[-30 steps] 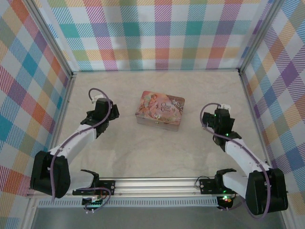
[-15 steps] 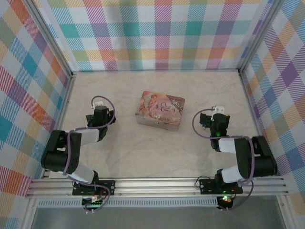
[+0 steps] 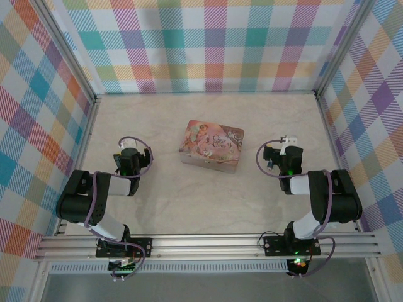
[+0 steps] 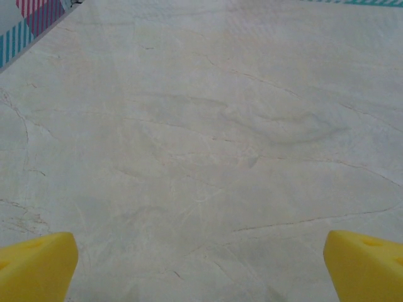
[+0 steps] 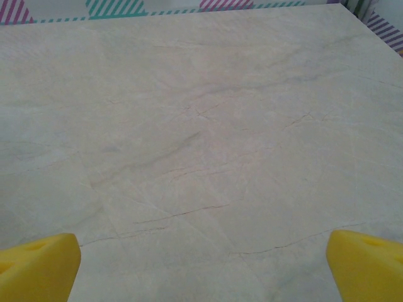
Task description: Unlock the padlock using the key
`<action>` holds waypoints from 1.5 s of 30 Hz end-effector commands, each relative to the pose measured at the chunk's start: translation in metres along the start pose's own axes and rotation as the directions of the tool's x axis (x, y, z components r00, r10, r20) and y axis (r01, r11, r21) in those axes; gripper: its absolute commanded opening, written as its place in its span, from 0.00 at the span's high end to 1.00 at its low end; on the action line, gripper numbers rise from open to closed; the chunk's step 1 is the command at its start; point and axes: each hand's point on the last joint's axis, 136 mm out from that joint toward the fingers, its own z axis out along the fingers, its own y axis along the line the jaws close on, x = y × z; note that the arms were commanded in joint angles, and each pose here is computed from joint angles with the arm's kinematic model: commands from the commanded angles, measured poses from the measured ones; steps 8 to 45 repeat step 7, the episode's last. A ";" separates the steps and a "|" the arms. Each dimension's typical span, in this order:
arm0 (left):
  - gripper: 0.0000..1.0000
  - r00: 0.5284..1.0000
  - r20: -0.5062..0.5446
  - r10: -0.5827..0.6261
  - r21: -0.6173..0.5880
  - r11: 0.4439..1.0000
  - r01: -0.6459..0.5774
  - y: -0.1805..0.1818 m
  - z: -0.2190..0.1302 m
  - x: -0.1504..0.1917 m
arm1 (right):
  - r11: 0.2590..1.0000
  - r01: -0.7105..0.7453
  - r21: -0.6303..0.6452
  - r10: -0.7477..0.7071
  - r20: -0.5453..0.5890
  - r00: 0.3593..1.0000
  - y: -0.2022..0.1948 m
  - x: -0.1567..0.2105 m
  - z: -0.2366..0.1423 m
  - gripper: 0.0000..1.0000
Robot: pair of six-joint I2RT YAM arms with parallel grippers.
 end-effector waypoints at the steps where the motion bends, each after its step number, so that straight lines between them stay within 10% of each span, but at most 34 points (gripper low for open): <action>1: 0.00 0.999 0.047 0.001 0.013 1.000 -0.002 -0.002 0.000 -0.013 | 0.999 -0.022 -0.025 0.023 0.053 0.998 0.004 -0.020 0.002 0.00; 45: 0.00 0.999 0.047 0.003 0.014 1.000 -0.003 -0.002 0.000 -0.013 | 0.999 -0.020 -0.025 0.022 0.061 0.998 0.004 -0.020 0.000 0.00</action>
